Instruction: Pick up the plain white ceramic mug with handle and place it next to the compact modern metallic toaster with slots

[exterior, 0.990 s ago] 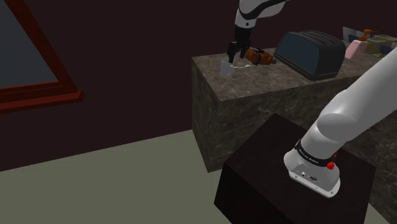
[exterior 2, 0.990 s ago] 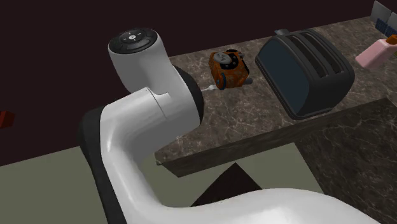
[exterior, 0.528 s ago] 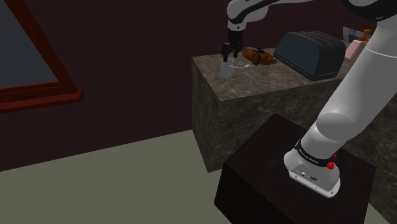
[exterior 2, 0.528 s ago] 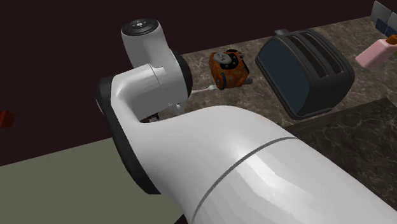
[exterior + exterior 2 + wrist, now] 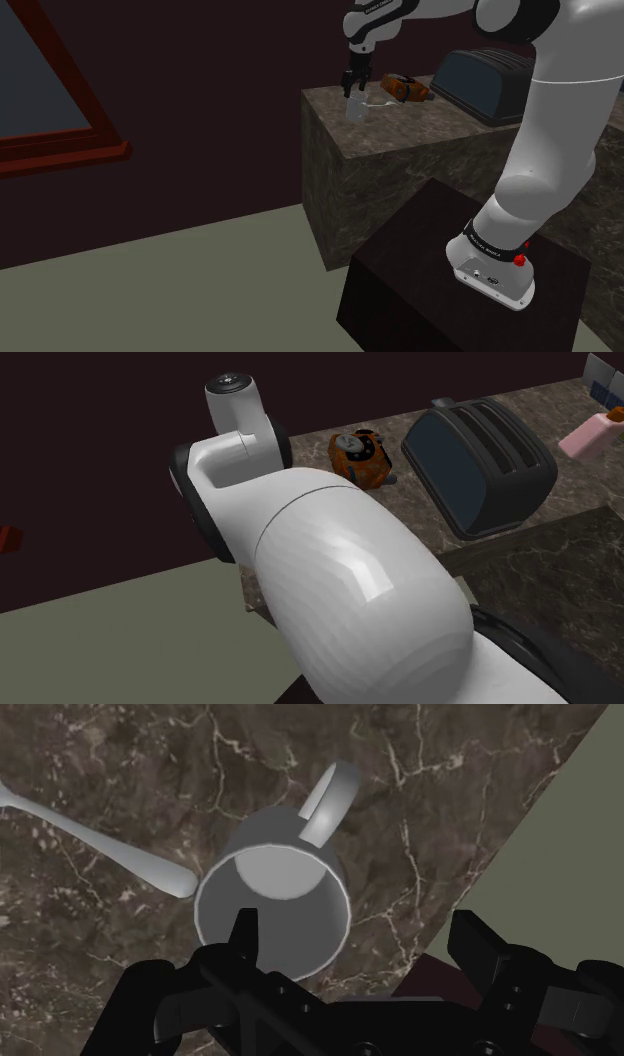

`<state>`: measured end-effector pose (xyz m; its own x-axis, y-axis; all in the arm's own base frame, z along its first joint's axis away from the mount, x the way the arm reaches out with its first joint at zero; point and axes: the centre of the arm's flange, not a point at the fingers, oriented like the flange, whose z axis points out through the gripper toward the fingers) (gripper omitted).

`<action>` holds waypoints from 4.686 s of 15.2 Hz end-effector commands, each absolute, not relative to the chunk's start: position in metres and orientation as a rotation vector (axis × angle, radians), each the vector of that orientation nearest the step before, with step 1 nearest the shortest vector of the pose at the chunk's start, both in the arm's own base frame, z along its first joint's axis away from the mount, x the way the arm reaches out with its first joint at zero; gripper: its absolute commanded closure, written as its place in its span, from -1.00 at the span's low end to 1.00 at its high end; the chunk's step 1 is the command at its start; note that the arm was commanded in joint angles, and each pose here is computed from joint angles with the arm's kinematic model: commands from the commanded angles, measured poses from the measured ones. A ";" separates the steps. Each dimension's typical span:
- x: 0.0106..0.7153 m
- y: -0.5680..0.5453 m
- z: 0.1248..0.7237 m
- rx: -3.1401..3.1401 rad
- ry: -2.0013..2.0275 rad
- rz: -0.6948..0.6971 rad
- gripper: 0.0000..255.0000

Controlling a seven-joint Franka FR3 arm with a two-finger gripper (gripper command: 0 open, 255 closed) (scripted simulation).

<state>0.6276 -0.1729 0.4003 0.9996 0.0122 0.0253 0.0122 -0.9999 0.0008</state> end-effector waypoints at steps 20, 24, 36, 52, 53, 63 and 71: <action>0.633 -0.173 0.361 3.140 0.021 0.040 1.00; 0.633 -0.173 0.361 3.140 0.021 0.040 1.00; 0.633 -0.173 0.424 3.140 0.021 0.040 1.00; 0.633 -0.173 0.509 3.140 0.021 0.040 1.00; 0.633 -0.173 0.514 3.140 0.021 0.040 1.00; 0.633 -0.173 0.567 3.140 0.021 0.040 1.00; 0.633 -0.173 0.609 3.140 0.021 0.040 1.00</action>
<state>0.6337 -0.1735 0.6035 0.9996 0.0132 0.0260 0.0131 -0.9999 0.0014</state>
